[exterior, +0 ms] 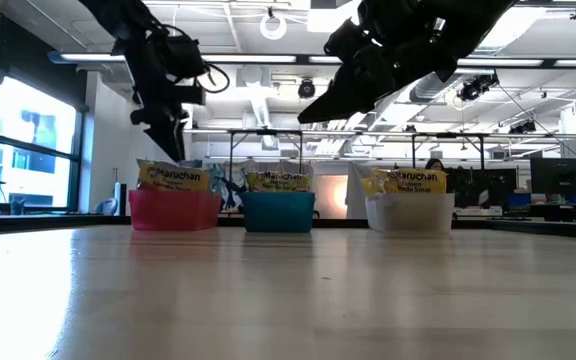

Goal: Sort Maruchan noodles
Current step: Put the blue noodle pack into the red bin, then put the green noodle pack into the blue bin

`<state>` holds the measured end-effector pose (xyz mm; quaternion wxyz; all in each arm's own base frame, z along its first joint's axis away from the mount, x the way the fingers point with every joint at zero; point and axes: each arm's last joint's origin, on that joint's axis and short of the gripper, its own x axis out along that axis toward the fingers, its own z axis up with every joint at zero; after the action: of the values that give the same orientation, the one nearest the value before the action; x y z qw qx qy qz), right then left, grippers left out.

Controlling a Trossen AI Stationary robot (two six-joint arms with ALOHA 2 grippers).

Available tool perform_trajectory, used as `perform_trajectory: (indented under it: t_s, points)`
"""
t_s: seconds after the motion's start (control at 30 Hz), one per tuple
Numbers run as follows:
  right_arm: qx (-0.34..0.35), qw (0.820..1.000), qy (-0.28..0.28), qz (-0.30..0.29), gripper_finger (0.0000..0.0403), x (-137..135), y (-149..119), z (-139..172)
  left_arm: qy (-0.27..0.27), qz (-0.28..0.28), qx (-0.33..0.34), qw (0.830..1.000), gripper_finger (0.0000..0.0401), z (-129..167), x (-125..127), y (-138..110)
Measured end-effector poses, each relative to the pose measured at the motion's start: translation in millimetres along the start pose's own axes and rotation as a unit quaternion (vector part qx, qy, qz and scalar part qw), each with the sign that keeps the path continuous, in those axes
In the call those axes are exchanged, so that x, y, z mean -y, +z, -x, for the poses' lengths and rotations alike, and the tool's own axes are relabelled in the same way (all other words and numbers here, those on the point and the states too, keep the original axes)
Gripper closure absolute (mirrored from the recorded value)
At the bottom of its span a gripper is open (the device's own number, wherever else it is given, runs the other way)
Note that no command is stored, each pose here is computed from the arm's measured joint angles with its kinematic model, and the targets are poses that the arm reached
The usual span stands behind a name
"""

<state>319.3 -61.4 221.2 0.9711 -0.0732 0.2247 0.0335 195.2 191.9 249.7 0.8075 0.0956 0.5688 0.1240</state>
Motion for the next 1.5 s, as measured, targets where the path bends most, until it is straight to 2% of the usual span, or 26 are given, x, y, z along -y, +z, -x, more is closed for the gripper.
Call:
perform_trajectory:
  t_s: [0.13,0.3,0.57,0.67,0.8,1.03,1.17,1.23,1.33,1.4,1.5]
  points:
    - [-0.005,1.0,0.001,-0.001,0.032,-0.3,-1.0,0.0,0.001,0.049,-0.001,0.999,0.0265,12.7,2.6,-4.6]
    - [-0.007,1.0,0.002,-0.001,0.032,-0.4,-1.4,0.0,0.006,0.111,-0.018,0.994,0.0308,17.9,5.2,-10.1]
    - [-0.01,1.0,0.002,-0.001,0.032,-0.5,-2.0,0.0,0.021,0.153,-0.065,0.986,0.0389,-5.8,17.9,-27.5]
    - [-0.01,1.0,0.002,-0.001,0.032,-0.4,-2.0,0.0,0.033,0.163,-0.061,0.984,0.0398,-13.9,20.5,-30.9]
    - [-0.01,1.0,0.002,-0.001,0.032,-0.4,-2.0,0.0,0.051,0.167,-0.045,0.984,0.0389,-15.4,18.3,-29.2]
    - [-0.016,1.0,-0.014,-0.006,0.032,0.4,-1.8,1.6,0.093,0.172,0.046,0.98,0.0385,9.5,12.7,-22.2]
    - [-0.021,0.999,-0.027,-0.017,0.032,-0.2,3.2,12.0,0.1,0.194,0.13,0.967,0.0385,25.0,17.0,-24.4]
    - [-0.043,0.998,-0.02,-0.043,0.032,-3.8,3.1,20.2,0.087,0.213,0.193,0.954,0.0385,28.2,23.5,-27.0]
    - [-0.12,0.989,0.0,-0.09,0.0323,-18.0,-4.0,33.9,0.049,0.226,0.299,0.926,0.0385,25.9,39.4,-28.3]
    - [-0.188,0.974,0.003,-0.123,0.0331,-32.4,-11.2,42.8,0.016,0.221,0.358,0.907,0.0385,20.0,53.0,-28.4]
    - [-0.288,0.941,0.007,-0.18,0.0357,-57.1,-21.8,56.2,-0.015,0.203,0.435,0.877,0.0385,12.7,71.7,-25.0]
